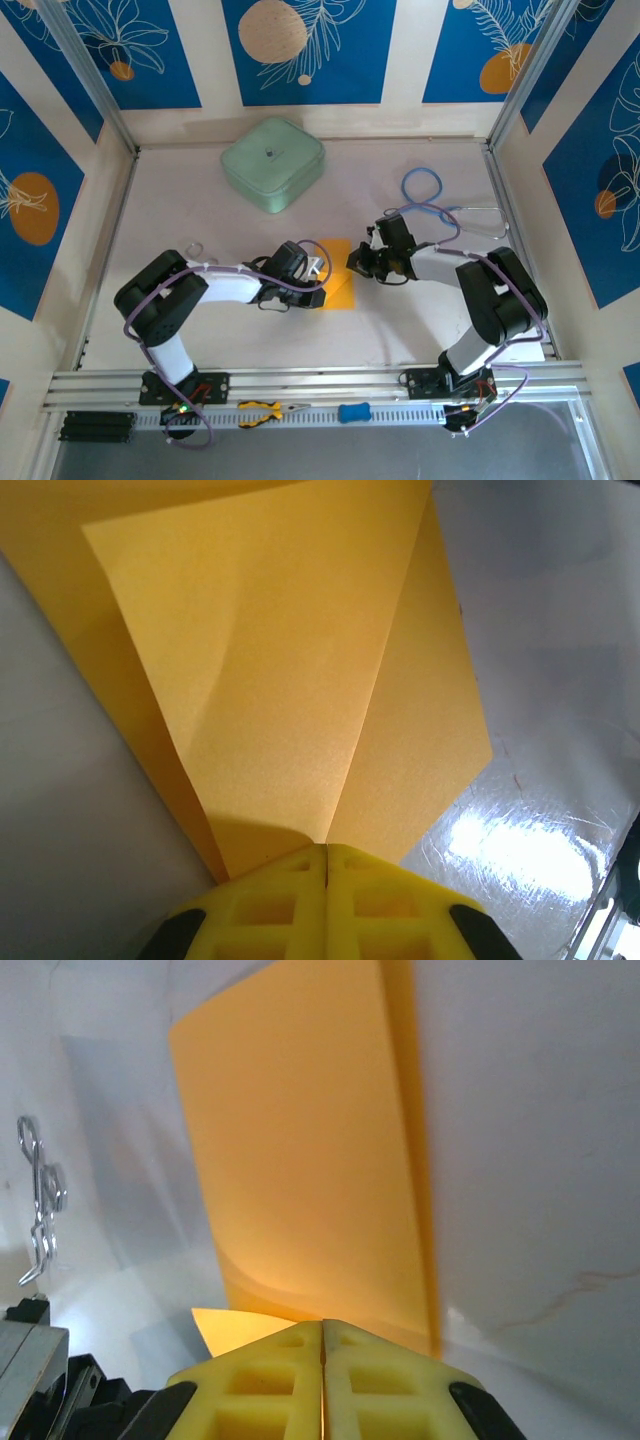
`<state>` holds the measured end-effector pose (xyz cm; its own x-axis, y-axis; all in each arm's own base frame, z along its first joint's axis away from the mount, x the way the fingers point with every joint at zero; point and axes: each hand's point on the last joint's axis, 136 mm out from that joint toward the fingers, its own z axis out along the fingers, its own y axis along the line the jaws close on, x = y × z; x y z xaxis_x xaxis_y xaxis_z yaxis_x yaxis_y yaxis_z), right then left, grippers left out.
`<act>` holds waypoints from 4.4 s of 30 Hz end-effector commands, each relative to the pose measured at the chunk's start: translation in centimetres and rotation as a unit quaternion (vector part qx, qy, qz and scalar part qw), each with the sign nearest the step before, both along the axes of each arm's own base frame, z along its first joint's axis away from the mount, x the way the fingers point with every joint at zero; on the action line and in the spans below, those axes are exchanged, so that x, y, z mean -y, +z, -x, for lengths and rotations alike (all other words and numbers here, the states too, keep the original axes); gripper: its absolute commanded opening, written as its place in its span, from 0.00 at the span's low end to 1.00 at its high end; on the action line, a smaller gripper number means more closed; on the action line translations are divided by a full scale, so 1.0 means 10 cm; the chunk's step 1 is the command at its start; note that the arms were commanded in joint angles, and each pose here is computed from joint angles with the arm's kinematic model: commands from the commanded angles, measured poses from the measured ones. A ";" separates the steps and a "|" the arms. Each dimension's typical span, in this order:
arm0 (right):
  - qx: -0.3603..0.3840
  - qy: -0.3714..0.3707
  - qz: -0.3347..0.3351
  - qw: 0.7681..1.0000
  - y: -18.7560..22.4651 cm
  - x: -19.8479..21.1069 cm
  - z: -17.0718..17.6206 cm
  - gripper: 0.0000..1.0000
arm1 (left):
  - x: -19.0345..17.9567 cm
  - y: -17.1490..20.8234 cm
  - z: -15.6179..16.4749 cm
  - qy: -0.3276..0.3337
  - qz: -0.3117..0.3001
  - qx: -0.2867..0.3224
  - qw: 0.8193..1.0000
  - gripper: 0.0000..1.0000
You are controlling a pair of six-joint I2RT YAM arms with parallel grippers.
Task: Fold a paper plane with a square sheet of paper (pick it up from the middle)
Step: Fold the triangle a second time at the center of the table, then turn over the paper at the center of the table.
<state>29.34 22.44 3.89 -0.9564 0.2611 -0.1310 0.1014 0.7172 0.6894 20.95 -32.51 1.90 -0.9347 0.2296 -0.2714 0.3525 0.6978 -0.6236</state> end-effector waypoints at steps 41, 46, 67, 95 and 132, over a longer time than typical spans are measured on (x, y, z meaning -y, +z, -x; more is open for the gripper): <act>-0.083 0.005 0.037 0.996 -0.60 0.14 0.39 0.05 | 0.08 -0.17 -0.18 -0.001 -0.055 -0.038 0.998 0.03; -0.085 0.002 0.039 0.996 -0.61 0.16 0.39 0.05 | 0.03 -0.12 -0.09 -0.004 -0.046 -0.040 0.998 0.04; -0.041 0.039 -0.006 0.998 -0.25 -0.03 0.24 0.07 | -0.20 0.38 -0.03 0.001 -0.026 0.039 0.999 0.08; -0.097 0.003 0.035 0.995 -0.01 -0.06 1.01 0.46 | -0.21 -0.17 -0.33 -0.019 -0.071 0.012 0.997 0.03; -0.051 0.015 -0.036 0.998 0.03 -0.29 0.51 0.51 | -0.22 -0.17 -0.26 -0.012 -0.059 0.001 0.998 0.01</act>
